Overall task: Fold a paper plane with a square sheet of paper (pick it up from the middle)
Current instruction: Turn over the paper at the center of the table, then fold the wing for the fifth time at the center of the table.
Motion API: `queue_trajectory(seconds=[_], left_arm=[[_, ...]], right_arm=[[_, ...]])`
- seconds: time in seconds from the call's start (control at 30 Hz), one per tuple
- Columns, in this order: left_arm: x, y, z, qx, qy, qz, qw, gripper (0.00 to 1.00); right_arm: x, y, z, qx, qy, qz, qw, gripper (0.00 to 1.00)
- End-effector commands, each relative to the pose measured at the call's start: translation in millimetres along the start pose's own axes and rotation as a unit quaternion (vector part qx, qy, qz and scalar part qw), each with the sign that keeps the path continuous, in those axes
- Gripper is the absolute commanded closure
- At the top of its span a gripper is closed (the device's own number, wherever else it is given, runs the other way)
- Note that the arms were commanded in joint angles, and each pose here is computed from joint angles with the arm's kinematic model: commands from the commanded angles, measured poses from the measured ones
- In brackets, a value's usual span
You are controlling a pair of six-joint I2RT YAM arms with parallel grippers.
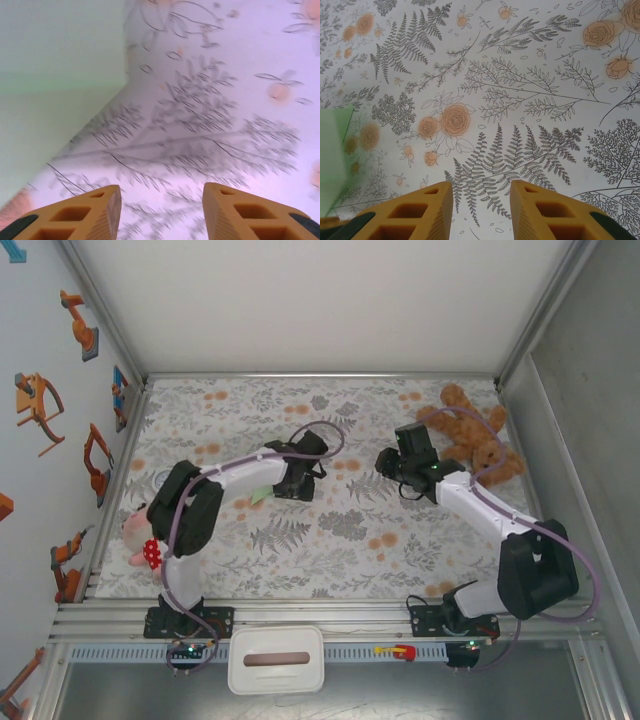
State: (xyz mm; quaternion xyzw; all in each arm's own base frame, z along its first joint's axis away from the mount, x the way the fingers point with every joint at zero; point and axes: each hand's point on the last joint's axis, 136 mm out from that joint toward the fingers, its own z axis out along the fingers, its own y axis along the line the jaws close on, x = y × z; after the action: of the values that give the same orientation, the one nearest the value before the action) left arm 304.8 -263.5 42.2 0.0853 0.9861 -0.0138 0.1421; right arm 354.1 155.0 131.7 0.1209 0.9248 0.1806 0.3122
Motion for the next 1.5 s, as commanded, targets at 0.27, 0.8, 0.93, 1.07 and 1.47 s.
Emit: queue_trajectory(seconds=[0.27,0.8,0.93,1.07,1.47], left_arm=[[-36,29,-29,0.135,-0.062,-0.139,0.979,0.44],[-64,71,26,0.117,-0.05,-0.172,0.977,0.43],[-60,73,28,0.124,-0.05,-0.178,0.975,0.43],[-51,69,34,0.15,-0.024,-0.195,0.969,0.43],[5,-3,37,0.21,0.062,-0.175,0.96,0.53]], right_arm=[[4,22,23,-0.059,0.024,0.023,0.998,0.61],[30,36,50,-0.106,0.084,0.055,0.989,0.61],[40,43,60,-0.126,0.106,0.071,0.984,0.61],[49,53,69,-0.145,0.123,0.087,0.978,0.62],[60,46,71,-0.127,0.109,0.134,0.977,0.65]])
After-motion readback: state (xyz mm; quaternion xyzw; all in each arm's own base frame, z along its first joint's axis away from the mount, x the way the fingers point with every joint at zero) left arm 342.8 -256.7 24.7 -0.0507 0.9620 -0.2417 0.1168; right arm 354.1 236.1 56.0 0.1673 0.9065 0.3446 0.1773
